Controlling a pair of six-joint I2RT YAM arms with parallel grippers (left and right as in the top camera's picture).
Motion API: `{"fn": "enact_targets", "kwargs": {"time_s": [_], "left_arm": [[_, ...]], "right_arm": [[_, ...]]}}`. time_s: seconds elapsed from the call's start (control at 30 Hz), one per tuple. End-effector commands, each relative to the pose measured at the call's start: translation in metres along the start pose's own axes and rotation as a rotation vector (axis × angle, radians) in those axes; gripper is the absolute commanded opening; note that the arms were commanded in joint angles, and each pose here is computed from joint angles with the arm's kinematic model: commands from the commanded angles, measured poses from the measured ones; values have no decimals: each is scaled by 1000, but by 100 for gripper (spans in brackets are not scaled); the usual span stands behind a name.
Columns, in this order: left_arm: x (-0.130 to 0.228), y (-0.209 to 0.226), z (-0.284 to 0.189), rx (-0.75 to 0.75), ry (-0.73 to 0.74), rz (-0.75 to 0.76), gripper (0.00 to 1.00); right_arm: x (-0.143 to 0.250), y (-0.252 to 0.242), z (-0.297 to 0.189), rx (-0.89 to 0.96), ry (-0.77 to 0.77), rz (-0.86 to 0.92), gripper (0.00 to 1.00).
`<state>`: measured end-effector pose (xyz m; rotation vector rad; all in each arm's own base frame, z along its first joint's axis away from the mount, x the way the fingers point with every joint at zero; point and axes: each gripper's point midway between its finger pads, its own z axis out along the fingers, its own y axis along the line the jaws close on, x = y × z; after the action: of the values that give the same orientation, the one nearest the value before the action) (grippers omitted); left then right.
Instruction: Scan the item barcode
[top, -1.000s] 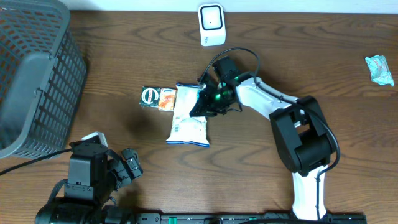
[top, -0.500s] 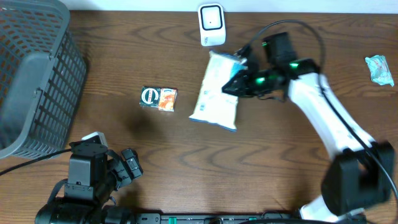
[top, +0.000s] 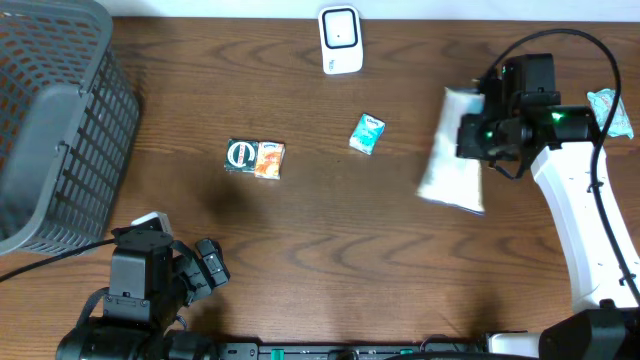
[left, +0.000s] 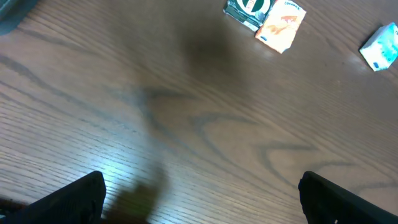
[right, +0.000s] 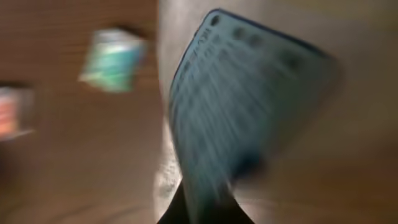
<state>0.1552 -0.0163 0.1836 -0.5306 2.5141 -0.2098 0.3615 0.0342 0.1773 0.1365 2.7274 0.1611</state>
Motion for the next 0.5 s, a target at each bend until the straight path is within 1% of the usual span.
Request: {"fn": "enact_targets", "kwargs": {"time_s": [0.0, 0.07, 0.2, 0.4, 0.43, 0.47], "left_arm": [[0, 2, 0, -9, -5, 0, 98], [0, 2, 0, -9, -5, 0, 98], [0, 2, 0, -9, -5, 0, 98], [0, 2, 0, -9, -5, 0, 98], [0, 2, 0, -9, -5, 0, 98], [0, 2, 0, -9, -5, 0, 98]], "right_arm": [[-15, -68, -23, 428, -116, 81, 1], [-17, -75, -27, 494, -139, 102, 1], [-17, -68, -18, 490, -125, 82, 1], [-7, -57, 17, 447, -24, 62, 1], [-5, -60, 24, 442, -10, 104, 2], [-4, -62, 28, 435, -3, 139, 13]]}}
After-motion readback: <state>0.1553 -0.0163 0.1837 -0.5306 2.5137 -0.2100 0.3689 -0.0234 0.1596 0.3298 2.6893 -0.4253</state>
